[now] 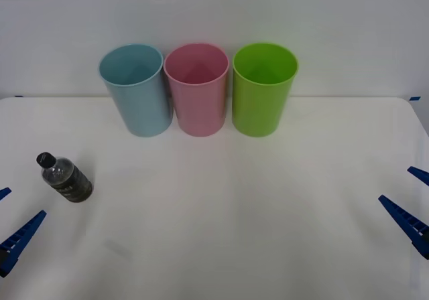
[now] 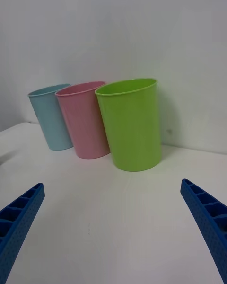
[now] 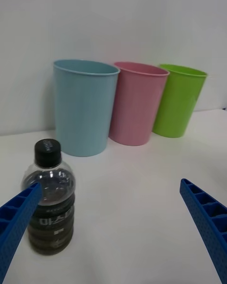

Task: Grasp the object on the table and drop it into the matching bin: aluminum can to the light blue bin, PET bottle to the pink bin.

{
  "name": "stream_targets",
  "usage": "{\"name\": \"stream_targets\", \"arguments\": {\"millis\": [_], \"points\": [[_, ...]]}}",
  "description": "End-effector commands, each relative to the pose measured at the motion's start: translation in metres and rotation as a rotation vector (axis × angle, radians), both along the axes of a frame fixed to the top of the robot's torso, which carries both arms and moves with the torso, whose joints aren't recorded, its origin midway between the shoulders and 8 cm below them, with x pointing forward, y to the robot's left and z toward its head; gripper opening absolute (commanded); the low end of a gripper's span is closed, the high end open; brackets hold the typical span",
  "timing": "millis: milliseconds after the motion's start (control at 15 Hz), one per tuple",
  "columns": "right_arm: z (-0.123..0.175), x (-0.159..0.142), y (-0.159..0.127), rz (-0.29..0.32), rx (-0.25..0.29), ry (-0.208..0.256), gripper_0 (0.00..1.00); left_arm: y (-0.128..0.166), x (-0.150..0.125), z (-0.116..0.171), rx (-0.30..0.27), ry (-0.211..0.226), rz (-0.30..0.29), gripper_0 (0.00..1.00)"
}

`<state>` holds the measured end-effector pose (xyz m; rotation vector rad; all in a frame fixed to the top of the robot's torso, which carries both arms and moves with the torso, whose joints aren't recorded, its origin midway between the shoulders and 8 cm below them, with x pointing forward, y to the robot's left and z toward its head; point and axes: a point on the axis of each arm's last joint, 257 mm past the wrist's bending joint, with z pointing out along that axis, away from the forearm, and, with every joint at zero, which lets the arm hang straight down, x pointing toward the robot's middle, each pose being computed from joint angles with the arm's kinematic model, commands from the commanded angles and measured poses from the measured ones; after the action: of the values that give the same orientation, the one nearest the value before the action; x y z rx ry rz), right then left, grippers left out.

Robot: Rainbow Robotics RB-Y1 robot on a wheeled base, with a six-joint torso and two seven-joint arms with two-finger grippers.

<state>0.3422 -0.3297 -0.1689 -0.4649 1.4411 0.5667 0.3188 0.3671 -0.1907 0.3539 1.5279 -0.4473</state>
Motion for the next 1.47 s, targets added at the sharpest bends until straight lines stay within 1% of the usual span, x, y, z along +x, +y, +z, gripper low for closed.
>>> {"name": "stream_targets", "arguments": {"millis": [67,200,267,400,467,533,600,733,867,1067,1467], "points": [[0.0,0.0,0.0,0.0,0.0,0.0,1.0,0.02,0.006,-0.007,0.013,0.016,0.088,1.0],[0.0,0.0,0.0,0.0,0.0,0.0,1.0,0.028,0.012,-0.014,0.033,0.032,0.133,1.0],[0.0,0.0,0.0,0.0,0.0,0.0,1.0,0.033,0.016,-0.022,0.054,0.049,0.159,1.0],[0.0,0.0,0.0,0.0,0.0,0.0,1.0,0.039,0.024,-0.031,0.087,0.071,0.193,1.0],[0.0,0.0,0.0,0.0,0.0,0.0,1.0,0.041,0.028,-0.035,0.091,0.077,0.205,1.0],[0.0,0.0,0.0,0.0,0.0,0.0,1.0,0.046,0.033,-0.04,0.075,0.083,0.216,1.0],[0.0,0.0,0.0,0.0,0.0,0.0,1.0,0.047,0.039,-0.045,0.07,0.087,0.218,1.0],[0.0,0.0,0.0,0.0,0.0,0.0,1.0,0.055,0.053,-0.061,0.081,0.114,0.231,1.0],[0.0,0.0,0.0,0.0,0.0,0.0,1.0,0.056,0.059,-0.071,0.073,0.132,0.227,1.0],[0.0,0.0,0.0,0.0,0.0,0.0,1.0,0.053,0.064,-0.083,0.104,0.158,0.222,1.0],[0.0,0.0,0.0,0.0,0.0,0.0,1.0,0.047,0.083,-0.104,0.067,0.178,0.231,1.0]]}}
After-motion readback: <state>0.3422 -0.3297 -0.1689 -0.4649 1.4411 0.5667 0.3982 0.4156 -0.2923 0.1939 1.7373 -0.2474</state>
